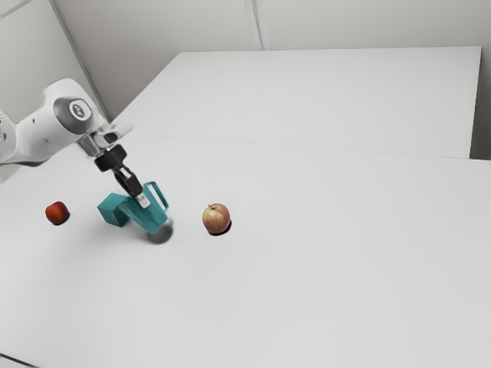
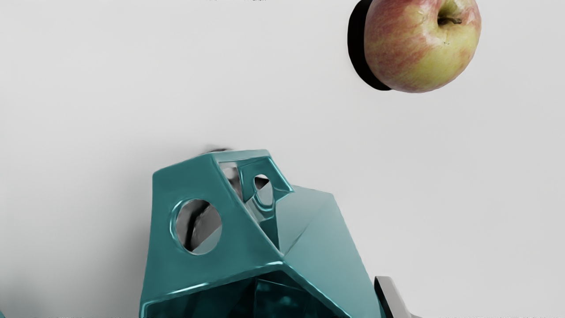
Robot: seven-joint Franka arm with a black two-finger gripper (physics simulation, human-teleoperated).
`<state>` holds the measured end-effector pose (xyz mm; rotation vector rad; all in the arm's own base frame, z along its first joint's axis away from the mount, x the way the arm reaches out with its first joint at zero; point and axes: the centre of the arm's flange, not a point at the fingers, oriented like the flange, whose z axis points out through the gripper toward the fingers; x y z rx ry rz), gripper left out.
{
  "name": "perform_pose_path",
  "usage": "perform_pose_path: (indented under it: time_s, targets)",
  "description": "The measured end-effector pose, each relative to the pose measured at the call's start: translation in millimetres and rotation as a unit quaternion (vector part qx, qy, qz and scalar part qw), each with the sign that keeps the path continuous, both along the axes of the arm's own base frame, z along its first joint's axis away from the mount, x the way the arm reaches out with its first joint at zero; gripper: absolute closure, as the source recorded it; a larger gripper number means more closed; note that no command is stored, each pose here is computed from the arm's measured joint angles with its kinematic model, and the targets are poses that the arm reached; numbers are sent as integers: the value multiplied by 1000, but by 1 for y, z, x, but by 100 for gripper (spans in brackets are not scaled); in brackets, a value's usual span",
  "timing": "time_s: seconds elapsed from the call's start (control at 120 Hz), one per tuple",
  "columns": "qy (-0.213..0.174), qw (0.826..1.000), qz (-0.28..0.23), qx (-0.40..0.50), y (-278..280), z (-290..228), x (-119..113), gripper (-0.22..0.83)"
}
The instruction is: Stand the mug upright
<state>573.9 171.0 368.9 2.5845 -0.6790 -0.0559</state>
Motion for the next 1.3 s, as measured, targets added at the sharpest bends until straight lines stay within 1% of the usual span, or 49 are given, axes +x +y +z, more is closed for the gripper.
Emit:
perform_pose_path:
  time_s: [0.192,0.308,0.492,0.9,1.167,1.192,1.225,1.3]
  targets:
    - [-33,995,-29,93,-40,12,5,78]
    - [-39,991,-34,127,-56,1,4,78]
    - [-47,984,-25,168,-67,-6,2,78]
    - [-56,976,1,210,-85,-15,5,78]
    - [-47,973,25,223,-95,-26,5,78]
    - [-46,973,27,225,-96,-27,5,78]
    - [-45,973,30,225,-97,-27,5,73]
    - [-45,972,36,226,-100,-26,5,57]
